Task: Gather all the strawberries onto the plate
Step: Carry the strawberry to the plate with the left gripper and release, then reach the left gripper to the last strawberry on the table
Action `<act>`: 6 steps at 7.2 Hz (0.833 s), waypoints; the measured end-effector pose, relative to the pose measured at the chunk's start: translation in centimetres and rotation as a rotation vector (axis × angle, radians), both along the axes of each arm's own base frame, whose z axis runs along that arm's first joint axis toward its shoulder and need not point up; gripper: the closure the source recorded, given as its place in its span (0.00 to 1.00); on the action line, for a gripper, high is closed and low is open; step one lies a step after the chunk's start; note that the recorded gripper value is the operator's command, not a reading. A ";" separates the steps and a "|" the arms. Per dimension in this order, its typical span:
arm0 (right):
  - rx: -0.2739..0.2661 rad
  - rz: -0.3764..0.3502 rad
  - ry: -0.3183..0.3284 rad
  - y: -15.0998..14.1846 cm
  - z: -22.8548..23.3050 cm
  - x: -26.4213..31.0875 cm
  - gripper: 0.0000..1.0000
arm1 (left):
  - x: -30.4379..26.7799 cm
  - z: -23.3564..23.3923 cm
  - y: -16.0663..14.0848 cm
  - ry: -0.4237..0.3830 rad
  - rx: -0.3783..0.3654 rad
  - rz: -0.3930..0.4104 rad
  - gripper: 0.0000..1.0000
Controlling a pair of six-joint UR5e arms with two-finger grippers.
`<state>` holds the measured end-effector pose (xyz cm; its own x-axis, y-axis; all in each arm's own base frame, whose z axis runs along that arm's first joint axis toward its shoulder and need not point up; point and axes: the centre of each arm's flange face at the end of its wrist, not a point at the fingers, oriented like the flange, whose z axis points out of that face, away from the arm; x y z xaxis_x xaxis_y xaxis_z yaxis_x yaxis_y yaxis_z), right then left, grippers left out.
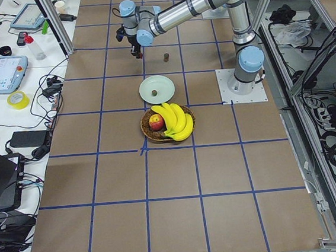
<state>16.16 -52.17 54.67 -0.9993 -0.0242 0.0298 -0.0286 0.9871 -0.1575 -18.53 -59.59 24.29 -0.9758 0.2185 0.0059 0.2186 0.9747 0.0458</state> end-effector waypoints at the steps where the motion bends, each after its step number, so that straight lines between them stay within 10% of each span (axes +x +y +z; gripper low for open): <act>1: 0.000 0.000 0.000 0.0 0.0 0.0 0.00 | 5.5 0.6 -0.9 -0.025 0.031 0.027 1.00; 4: 0.001 0.000 0.000 0.1 -0.1 0.0 0.00 | 14.9 -2.0 0.8 -0.089 0.151 0.060 1.00; 5: 0.001 0.000 0.000 0.1 -0.1 0.0 0.00 | 16.0 -3.3 1.9 -0.089 0.186 0.069 0.01; 6: 0.001 0.001 0.000 0.1 -0.1 0.0 0.00 | 16.3 -4.2 2.9 -0.086 0.213 0.073 0.00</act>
<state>16.20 -52.05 54.55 -0.9992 -0.0251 0.0300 -0.0295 0.9872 -0.1567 -2.23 -56.73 20.08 -0.9878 0.1504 -0.0390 0.1348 0.9541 0.2675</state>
